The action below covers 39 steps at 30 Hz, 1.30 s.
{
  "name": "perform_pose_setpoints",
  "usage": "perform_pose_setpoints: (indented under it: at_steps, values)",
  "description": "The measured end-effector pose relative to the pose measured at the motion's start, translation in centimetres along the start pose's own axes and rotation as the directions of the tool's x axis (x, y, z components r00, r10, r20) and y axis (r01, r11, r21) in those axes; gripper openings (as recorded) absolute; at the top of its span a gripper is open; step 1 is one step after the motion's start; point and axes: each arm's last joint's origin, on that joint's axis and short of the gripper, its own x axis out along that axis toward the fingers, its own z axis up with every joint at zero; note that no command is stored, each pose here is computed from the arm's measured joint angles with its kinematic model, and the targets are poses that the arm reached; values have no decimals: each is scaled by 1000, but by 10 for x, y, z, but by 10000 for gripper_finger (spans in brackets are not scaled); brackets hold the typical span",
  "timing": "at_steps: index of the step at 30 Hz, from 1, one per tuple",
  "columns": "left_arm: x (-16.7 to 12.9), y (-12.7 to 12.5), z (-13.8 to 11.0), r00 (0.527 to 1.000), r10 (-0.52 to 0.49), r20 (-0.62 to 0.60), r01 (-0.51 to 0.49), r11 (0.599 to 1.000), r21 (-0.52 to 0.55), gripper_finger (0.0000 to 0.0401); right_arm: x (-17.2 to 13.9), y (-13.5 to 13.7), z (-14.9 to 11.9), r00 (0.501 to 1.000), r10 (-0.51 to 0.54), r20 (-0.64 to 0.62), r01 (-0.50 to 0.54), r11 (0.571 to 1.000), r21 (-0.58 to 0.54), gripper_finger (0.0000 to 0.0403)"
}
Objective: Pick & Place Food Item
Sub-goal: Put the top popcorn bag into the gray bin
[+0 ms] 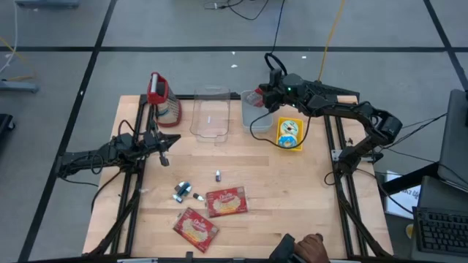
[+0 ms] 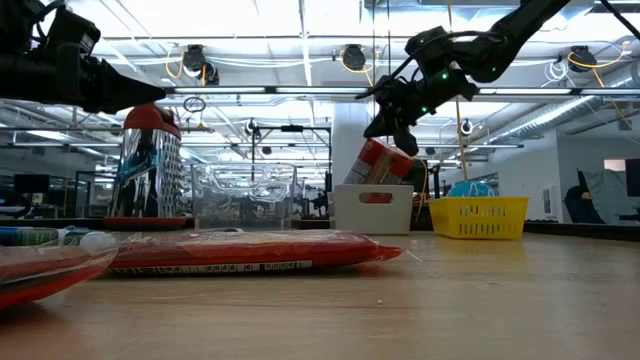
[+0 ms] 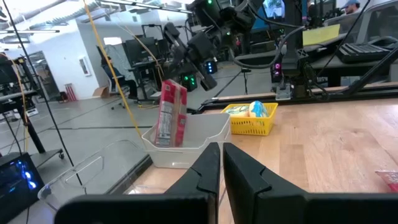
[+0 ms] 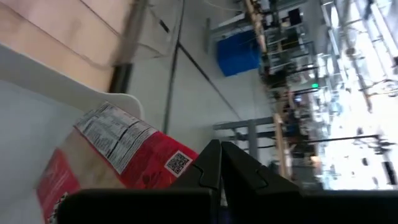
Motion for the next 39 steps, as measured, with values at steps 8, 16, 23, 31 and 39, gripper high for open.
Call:
perform_pose_setpoints:
  at_steps: [8,16,23,31,39]
  values:
    - [0,0,0,1000,0,0,0,1000,0,24,-1,7,6,997,67,47,-71,994,87,0]
    - [0,0,0,1000,0,-1,0,1000,0,24,-3,22,24,984,161,79,-170,977,131,0]
    - [0,0,0,1000,0,-1,0,1000,1,24,-5,33,37,973,202,109,-223,946,234,0]
    - [0,0,0,1000,0,0,0,1000,0,24,-8,49,40,965,231,123,-261,884,387,11]
    - [0,0,0,1000,0,0,0,1000,0,24,-9,54,38,958,252,136,-281,740,612,68]
